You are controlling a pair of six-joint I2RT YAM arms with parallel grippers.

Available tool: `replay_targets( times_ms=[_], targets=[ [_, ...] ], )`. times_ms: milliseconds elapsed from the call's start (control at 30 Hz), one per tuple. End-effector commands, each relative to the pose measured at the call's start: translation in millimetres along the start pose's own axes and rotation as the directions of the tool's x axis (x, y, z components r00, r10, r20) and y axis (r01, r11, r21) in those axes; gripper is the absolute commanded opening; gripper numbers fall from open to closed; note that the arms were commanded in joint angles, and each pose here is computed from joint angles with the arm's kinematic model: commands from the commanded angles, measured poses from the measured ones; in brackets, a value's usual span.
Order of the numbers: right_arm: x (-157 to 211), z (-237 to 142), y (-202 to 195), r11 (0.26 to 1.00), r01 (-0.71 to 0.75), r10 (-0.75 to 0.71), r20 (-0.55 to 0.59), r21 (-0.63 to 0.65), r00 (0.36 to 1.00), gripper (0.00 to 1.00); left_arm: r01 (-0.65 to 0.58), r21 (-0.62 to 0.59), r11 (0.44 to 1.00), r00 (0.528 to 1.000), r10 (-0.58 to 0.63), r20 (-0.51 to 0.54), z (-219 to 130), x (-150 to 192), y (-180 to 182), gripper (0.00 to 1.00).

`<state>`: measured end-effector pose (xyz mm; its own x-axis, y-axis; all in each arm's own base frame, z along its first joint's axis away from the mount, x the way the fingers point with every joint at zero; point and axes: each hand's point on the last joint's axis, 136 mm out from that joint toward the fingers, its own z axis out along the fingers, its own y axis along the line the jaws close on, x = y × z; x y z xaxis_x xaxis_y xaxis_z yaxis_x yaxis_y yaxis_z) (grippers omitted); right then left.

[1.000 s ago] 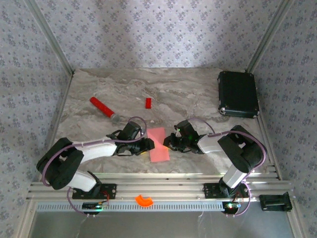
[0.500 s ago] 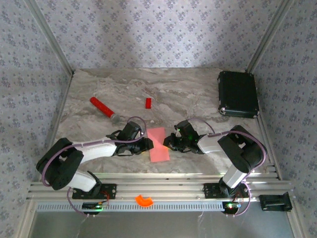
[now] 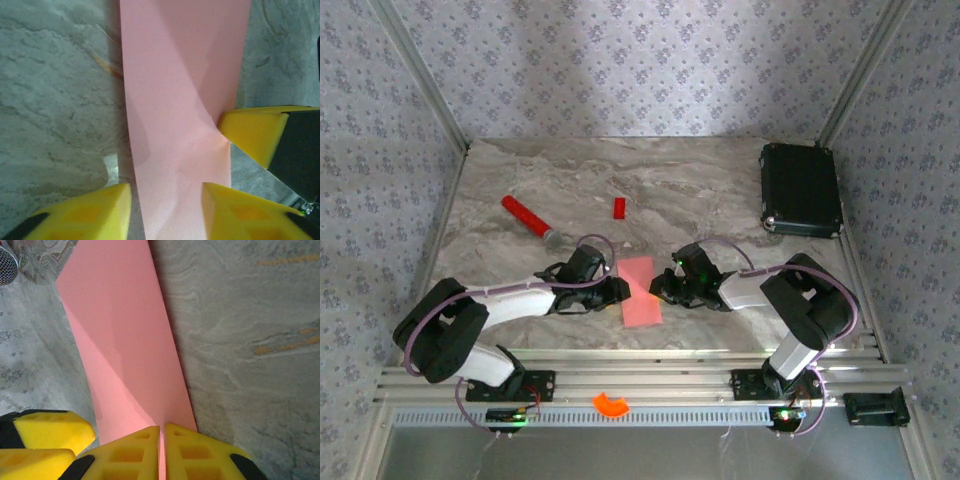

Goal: Fold a paper plane with a square sheet of paper (pick it up from the middle)

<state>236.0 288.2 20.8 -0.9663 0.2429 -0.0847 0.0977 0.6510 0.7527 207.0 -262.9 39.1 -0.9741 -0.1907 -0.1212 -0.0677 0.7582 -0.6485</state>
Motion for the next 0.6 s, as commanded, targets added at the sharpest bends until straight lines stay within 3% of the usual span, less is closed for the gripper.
replay_targets(
  times_ms=[0,167,567],
  targets=[
    [17.4,3.8,-35.7,0.990,-0.044,0.049,-0.036,0.132,0.998,0.12,0.000,-0.040,0.999,1.000,0.001,0.009,-1.9,0.1,6.8,0.49],
    [17.3,4.2,-36.4,0.990,-0.044,0.049,-0.036,0.135,0.998,0.12,-0.008,-0.052,0.999,1.000,0.009,0.004,1.8,-1.6,8.5,0.52],
    [18.5,4.9,-37.0,0.990,-0.044,0.050,-0.039,0.137,0.998,0.12,0.012,0.066,0.998,1.000,-0.011,-0.023,16.8,-6.6,-6.1,0.29]
  ],
)
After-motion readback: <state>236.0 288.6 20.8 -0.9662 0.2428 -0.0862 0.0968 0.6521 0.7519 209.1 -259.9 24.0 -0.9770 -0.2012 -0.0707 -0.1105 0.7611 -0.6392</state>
